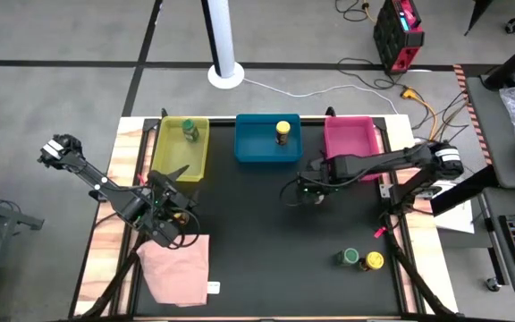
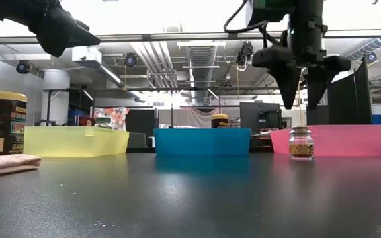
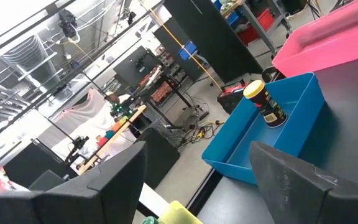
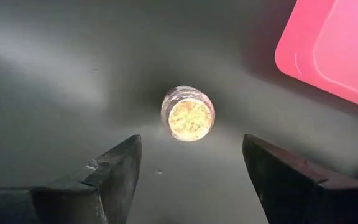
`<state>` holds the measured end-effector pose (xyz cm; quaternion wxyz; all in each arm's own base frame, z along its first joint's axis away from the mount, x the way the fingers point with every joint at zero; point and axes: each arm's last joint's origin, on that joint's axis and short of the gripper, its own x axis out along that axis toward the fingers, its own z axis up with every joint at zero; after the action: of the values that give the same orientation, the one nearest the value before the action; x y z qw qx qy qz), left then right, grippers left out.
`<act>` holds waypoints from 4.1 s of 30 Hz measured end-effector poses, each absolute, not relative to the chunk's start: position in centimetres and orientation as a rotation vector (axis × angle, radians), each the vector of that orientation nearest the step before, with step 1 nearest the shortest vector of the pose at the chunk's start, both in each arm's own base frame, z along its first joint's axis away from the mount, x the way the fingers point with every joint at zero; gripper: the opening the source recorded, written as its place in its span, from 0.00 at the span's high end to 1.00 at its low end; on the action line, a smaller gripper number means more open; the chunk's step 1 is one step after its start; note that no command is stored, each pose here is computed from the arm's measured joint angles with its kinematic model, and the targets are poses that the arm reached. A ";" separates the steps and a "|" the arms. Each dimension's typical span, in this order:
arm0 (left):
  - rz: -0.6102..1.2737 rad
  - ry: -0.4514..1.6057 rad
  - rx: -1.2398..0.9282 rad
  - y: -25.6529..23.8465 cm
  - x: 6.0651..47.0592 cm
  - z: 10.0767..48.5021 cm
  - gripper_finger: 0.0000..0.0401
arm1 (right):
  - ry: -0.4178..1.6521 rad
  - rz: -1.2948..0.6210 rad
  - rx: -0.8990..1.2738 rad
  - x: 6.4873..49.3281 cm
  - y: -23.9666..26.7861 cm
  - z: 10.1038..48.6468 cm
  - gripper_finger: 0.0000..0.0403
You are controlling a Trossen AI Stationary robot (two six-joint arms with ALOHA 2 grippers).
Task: Sort spices by type
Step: Put the right brown seasoning bottle into the pink bin
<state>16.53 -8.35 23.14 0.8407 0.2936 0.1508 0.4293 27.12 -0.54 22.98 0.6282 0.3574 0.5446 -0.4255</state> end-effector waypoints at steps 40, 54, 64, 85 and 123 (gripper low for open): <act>0.895 0.316 0.600 -8.4 16.6 23.1 0.33 | 1.358 -0.925 0.836 28.2 -2.5 18.4 0.38; 0.895 0.316 0.600 -8.4 16.6 23.1 0.33 | 1.379 -0.923 0.839 28.4 -2.8 17.4 0.50; 0.895 0.316 0.599 -8.4 16.6 23.1 0.33 | 1.378 -0.920 0.849 28.4 -2.8 17.4 0.58; 0.895 0.314 0.596 -8.4 16.6 23.1 0.33 | 1.286 -0.786 0.862 30.5 -1.5 20.7 0.58; 0.895 0.314 0.596 -8.4 16.6 23.1 0.33 | 1.206 -0.850 0.852 28.4 -13.8 29.4 0.58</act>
<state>16.56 -8.37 23.09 0.8472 0.2826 0.1490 0.4245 28.43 -13.81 29.36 0.6585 0.3765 0.5327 -0.3753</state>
